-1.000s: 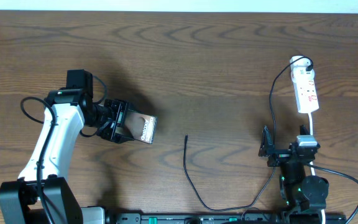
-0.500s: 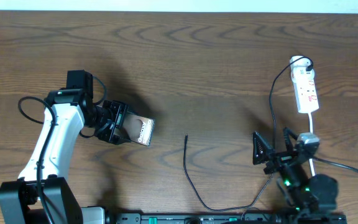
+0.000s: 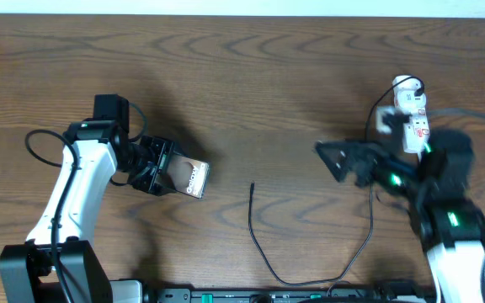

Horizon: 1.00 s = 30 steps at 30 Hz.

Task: Plug charger to phone and switch on socket
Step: 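Move the right gripper toward the phone held by the left gripper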

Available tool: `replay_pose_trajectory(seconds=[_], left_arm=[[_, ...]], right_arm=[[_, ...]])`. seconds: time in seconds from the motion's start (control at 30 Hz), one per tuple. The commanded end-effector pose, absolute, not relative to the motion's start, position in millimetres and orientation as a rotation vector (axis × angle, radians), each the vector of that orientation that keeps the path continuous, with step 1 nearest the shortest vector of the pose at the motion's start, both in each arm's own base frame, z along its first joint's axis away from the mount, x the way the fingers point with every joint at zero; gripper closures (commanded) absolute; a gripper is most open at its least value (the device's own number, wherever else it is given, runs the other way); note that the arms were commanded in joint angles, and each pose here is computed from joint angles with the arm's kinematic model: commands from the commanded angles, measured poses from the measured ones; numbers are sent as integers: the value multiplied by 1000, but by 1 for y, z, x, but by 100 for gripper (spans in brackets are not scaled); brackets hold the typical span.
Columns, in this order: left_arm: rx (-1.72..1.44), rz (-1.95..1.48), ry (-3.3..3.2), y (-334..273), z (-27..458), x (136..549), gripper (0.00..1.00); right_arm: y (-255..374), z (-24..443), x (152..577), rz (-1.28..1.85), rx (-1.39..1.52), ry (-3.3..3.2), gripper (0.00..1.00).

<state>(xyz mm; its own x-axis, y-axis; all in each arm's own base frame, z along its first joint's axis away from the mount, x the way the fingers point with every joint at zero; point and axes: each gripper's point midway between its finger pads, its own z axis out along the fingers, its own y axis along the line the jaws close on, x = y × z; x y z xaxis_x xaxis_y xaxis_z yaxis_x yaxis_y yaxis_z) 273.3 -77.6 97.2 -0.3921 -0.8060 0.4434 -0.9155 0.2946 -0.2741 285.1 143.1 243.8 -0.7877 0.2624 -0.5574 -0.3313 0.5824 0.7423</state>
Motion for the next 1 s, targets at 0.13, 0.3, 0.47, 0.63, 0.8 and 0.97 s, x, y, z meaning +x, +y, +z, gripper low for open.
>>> replay_pose_trajectory(seconds=[0.13, 0.3, 0.47, 0.63, 0.8, 0.97], left_arm=[[1736, 614, -2277, -84, 95, 270, 93], [1811, 565, -2249, -92, 93, 271, 92], [1864, 548, -2201, -103, 92, 271, 92], [1903, 531, -2142, -116, 93, 267, 93], [1905, 526, -2130, -124, 93, 265, 92], [1898, 543, -2138, -131, 94, 267, 93]], right_arm=[[196, 223, 312, 1737, 224, 2309, 1], [229, 198, 321, 1776, 113, 2333, 1], [265, 156, 315, 1733, 100, 2448, 1], [299, 115, 296, 1666, 39, 2567, 1], [326, 109, 282, 1701, -88, 2554, 1], [341, 111, 269, 1717, -178, 2538, 1]])
